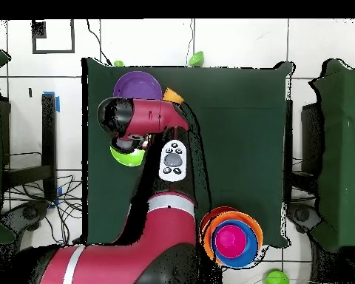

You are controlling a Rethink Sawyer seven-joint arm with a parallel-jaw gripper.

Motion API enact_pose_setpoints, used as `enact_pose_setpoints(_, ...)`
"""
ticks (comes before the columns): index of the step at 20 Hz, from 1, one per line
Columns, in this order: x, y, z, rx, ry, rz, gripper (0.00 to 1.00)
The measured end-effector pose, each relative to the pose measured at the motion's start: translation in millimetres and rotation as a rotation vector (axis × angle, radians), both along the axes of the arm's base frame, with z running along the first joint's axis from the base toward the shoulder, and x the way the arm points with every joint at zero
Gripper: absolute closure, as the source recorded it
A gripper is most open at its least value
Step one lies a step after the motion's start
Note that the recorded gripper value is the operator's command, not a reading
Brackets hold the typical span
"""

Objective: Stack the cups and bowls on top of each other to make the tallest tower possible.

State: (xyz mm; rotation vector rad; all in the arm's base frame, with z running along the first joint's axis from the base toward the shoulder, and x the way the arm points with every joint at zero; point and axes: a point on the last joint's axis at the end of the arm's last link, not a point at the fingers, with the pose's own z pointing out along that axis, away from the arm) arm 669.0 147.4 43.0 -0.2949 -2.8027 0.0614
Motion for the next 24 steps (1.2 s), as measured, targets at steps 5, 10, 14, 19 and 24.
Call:
enact_pose_setpoints(5, 0.9, -18, 1, -0.007, -0.046, -0.021, 0.0)
enact_pose_setpoints(10, -9.6, -58, -20, -0.04, -0.086, -0.035, 0.0)
enact_pose_setpoints(14, -20.9, -82, -30, -0.059, -0.072, -0.038, 0.0)
enact_pose_setpoints(19, -27.2, -101, -38, -0.063, -0.053, -0.055, 0.0)
enact_pose_setpoints(24, -33.7, -108, -51, -0.057, -0.029, -0.069, 0.0)
